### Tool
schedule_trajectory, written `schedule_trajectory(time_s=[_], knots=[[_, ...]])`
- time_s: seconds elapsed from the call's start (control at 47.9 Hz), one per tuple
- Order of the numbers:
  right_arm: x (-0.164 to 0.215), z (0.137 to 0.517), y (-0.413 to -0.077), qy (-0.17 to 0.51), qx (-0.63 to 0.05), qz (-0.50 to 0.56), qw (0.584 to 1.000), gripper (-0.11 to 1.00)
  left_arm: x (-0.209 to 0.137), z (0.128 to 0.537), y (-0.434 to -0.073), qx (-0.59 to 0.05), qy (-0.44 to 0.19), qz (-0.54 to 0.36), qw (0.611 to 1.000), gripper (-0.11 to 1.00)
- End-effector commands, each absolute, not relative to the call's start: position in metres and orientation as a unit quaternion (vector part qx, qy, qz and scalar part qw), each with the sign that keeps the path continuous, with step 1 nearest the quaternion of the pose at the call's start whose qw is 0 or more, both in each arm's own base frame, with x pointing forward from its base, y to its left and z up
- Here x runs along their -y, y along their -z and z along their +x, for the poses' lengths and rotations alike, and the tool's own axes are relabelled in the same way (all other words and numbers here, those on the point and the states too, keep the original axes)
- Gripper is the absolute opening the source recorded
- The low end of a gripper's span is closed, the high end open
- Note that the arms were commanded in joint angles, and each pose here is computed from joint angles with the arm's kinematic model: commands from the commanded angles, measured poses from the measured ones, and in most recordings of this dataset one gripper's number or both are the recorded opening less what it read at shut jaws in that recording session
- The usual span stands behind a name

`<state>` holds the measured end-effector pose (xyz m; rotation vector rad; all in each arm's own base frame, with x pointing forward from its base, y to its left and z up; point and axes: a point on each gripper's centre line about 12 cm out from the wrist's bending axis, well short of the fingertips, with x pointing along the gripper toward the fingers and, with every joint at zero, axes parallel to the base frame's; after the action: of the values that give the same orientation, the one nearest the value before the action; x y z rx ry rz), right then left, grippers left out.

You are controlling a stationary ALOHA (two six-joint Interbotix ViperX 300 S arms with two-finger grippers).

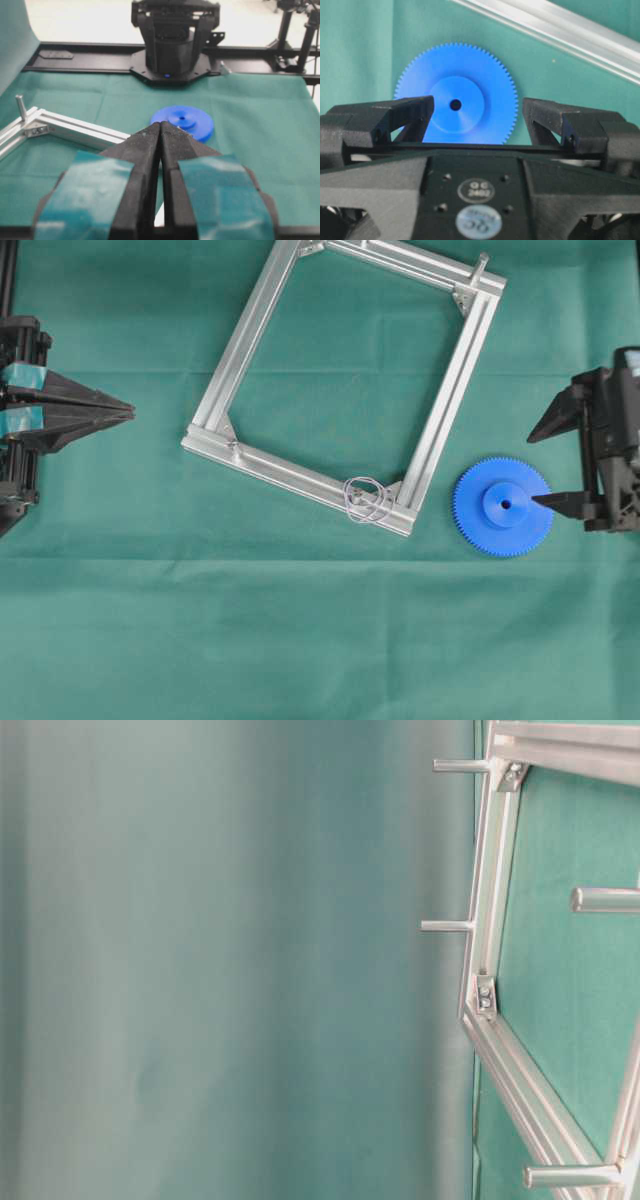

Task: Find the location of the shaft and insert the gear.
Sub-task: 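Lower the right gripper over the blue gear's hub and close on it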

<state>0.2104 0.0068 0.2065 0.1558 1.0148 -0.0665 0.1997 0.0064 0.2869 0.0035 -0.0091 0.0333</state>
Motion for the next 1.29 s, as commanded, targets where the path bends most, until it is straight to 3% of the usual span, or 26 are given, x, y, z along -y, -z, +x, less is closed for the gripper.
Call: schedule_trajectory(time_s=[0.0, 0.501, 1.272], knots=[[-0.010, 0.215, -0.203, 0.027, -0.482, 0.077, 0.872, 0.92, -0.007, 0.203, -0.297, 0.017, -0.019, 0.000, 1.000, 0.01], [-0.014, 0.212, -0.162, 0.044, -0.496, 0.110, 0.860, 0.92, -0.007, 0.203, -0.297, 0.017, -0.018, 0.000, 1.000, 0.01], [-0.023, 0.228, -0.127, 0.044, -0.515, 0.119, 0.848, 0.92, -0.007, 0.203, -0.297, 0.016, -0.019, 0.000, 1.000, 0.01]])
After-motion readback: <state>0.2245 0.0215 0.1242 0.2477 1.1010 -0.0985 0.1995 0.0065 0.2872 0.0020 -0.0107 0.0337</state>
